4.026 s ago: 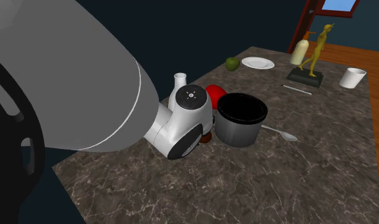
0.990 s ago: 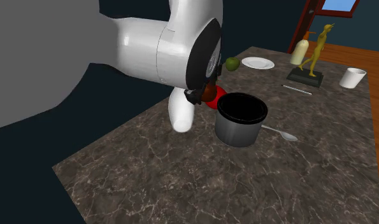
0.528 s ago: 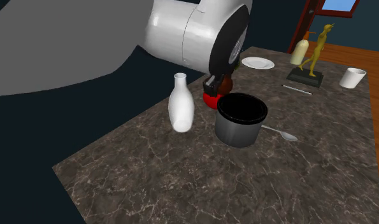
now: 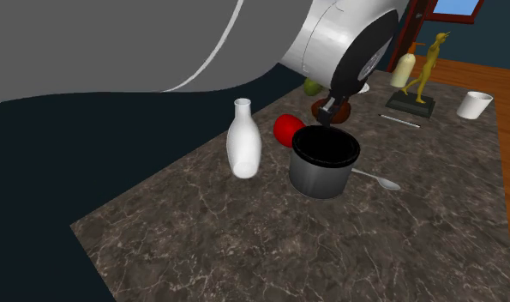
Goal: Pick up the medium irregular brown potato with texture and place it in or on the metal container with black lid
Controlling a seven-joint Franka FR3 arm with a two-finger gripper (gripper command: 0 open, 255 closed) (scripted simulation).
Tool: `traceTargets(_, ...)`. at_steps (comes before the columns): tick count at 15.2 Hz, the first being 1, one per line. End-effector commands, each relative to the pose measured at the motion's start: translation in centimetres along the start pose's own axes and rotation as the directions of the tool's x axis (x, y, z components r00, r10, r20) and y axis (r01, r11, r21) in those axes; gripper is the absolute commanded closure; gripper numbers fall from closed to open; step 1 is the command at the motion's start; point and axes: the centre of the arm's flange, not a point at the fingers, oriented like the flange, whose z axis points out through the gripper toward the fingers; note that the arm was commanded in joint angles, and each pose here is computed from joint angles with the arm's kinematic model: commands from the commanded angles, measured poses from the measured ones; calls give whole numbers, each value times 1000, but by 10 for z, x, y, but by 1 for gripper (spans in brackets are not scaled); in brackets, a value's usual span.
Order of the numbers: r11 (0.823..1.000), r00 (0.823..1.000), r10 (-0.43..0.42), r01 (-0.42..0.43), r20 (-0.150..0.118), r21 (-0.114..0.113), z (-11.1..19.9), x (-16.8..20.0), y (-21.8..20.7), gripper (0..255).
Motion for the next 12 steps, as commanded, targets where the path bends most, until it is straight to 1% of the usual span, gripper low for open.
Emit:
traceTargets(1, 1000, 1000, -2, 2, -2, 0, 10, -4, 2, 255)
traceTargets(12, 1000, 1000, -2, 2, -2, 0, 61, -16, -23, 255)
